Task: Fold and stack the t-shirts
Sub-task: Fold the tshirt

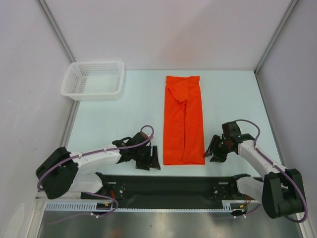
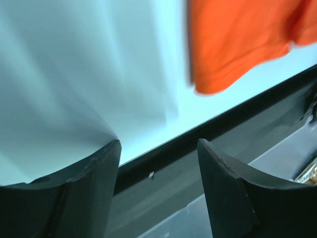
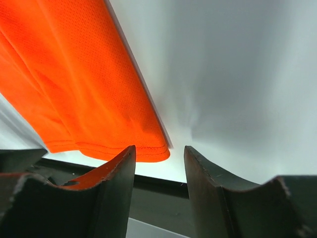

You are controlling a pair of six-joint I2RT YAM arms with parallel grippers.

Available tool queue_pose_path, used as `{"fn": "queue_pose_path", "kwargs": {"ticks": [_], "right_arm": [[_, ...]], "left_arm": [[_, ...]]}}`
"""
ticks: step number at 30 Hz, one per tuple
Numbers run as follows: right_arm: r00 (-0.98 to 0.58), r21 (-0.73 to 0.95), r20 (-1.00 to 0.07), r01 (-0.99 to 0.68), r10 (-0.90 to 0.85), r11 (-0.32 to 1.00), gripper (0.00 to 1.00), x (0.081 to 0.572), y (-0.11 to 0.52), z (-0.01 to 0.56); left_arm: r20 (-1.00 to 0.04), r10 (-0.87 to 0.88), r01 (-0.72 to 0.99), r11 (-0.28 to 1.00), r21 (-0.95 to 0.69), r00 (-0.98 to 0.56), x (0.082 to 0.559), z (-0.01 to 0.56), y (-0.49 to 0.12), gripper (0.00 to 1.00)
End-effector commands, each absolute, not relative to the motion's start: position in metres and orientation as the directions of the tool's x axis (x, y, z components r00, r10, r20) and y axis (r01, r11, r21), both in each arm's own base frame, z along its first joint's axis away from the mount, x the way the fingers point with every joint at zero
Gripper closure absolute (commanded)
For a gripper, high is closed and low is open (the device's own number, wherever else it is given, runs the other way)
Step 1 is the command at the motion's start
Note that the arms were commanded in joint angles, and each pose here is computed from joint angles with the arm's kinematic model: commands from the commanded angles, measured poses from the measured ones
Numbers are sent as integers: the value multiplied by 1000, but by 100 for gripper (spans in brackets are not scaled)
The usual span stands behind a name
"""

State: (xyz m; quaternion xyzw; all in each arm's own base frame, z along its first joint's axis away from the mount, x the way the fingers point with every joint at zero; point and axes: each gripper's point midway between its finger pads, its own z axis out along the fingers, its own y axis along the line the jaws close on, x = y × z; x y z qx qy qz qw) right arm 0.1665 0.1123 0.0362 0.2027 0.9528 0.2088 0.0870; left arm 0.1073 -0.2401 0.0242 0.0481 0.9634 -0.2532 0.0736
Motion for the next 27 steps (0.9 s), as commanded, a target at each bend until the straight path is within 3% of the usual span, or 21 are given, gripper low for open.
{"fn": "queue_pose_path", "kwargs": {"ticks": [1, 13, 18, 27], "right_arm": [[-914, 447, -74, 327, 399, 832, 51, 166, 116, 35], [-895, 499, -20, 378, 446, 780, 57, 148, 124, 8], [-875, 526, -63, 380, 481, 761, 59, 153, 122, 11], [-860, 498, -38, 425, 509, 756, 62, 153, 119, 8]], "left_arm": [[-202, 8, 129, 795, -593, -979, 127, 39, -264, 30], [-139, -104, 13, 754, -657, -985, 149, 36, -275, 34], [-107, -142, -33, 739, -672, -984, 150, 29, -276, 37], [-86, -206, -88, 708, -701, -975, 157, 21, -283, 44]]}}
